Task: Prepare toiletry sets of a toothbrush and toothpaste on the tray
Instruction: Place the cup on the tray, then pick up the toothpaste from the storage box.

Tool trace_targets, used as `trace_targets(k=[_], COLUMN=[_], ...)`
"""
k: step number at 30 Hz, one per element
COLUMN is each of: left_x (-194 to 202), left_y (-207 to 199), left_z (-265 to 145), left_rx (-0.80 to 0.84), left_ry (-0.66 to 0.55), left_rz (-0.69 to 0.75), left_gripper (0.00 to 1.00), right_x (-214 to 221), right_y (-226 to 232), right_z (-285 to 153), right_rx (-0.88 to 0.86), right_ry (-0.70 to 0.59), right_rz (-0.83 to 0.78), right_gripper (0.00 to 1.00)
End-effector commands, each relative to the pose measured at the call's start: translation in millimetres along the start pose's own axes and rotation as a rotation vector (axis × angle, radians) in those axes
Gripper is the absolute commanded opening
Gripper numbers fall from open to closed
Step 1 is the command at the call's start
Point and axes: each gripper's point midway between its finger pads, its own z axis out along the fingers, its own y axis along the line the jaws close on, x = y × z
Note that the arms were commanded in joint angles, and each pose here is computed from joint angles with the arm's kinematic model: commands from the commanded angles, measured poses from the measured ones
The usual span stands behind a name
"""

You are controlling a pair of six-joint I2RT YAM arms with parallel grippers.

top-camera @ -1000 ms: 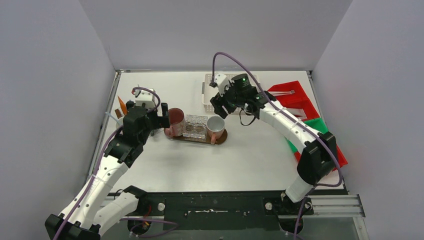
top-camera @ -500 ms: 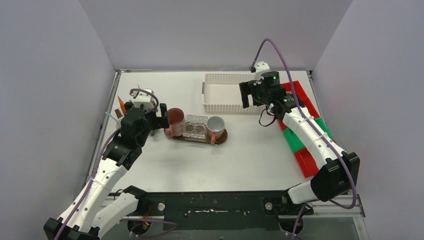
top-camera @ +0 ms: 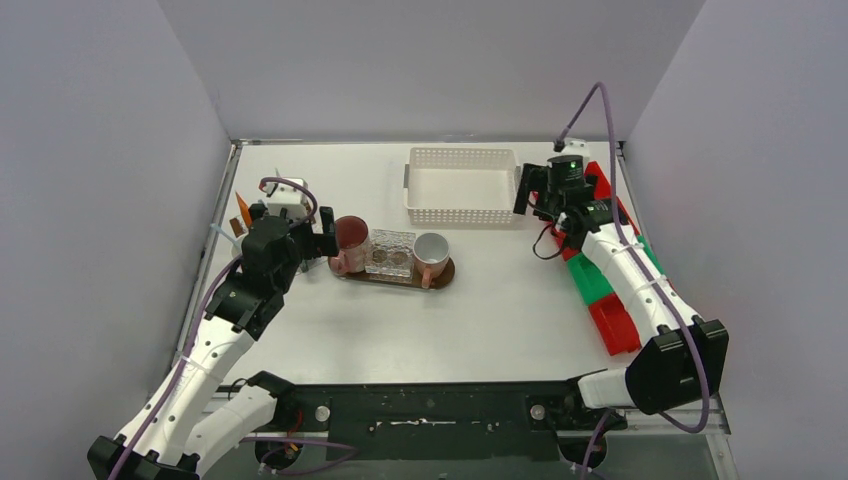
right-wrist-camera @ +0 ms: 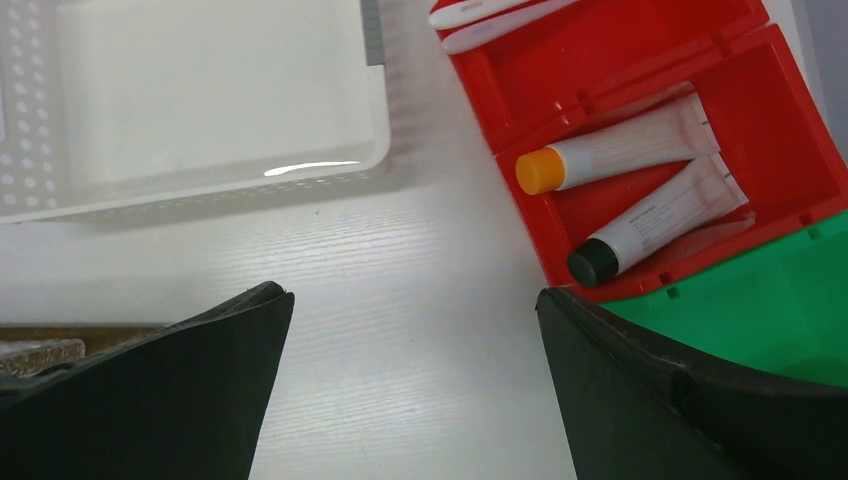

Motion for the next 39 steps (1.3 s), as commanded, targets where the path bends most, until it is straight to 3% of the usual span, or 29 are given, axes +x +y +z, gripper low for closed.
trace_targets(k=[1,5,11,17,29,39], left_x=[-13.9,-13.2,-14.5,-14.0,-11.6,-10.0], left_y=[-1.9,-2.2,-4.8,-5.7,-6.9,-7.0], left_z=[-0.8,-1.0,-2.2,-2.3,-0.4,1.3], left_rx=[0.004,0.007,0.019,0.022,0.025,0.025], left_ry=[-0.058,-0.056,-0.06,-0.06,-0.052,-0.046], left_rz=[-0.019,-0.019,-0.019,-0.016,-0.012,-0.009], left_gripper=[0.94,0.94,0.94,0.94,0.94,0.94], right_x=[-7.4,-3.3,-0.5,9.4,24.3,43.2], right_y=[-18.9,-40.3,-70.2,-91.4,-102.6,-99.1], right_z=[2.5,22.4,53.8,85.3,123.2,144.3], right_rx=[0.018,0.042,0.112,0.152,0.129,0.112], right_ry=[-0.027,0.006,0.026,0.076,0.132,0.198], right_rz=[0.151,0.304,0.455,0.568,0.629,0.638], right_gripper=[1.0,1.0,0.9,0.68,0.55,0.54])
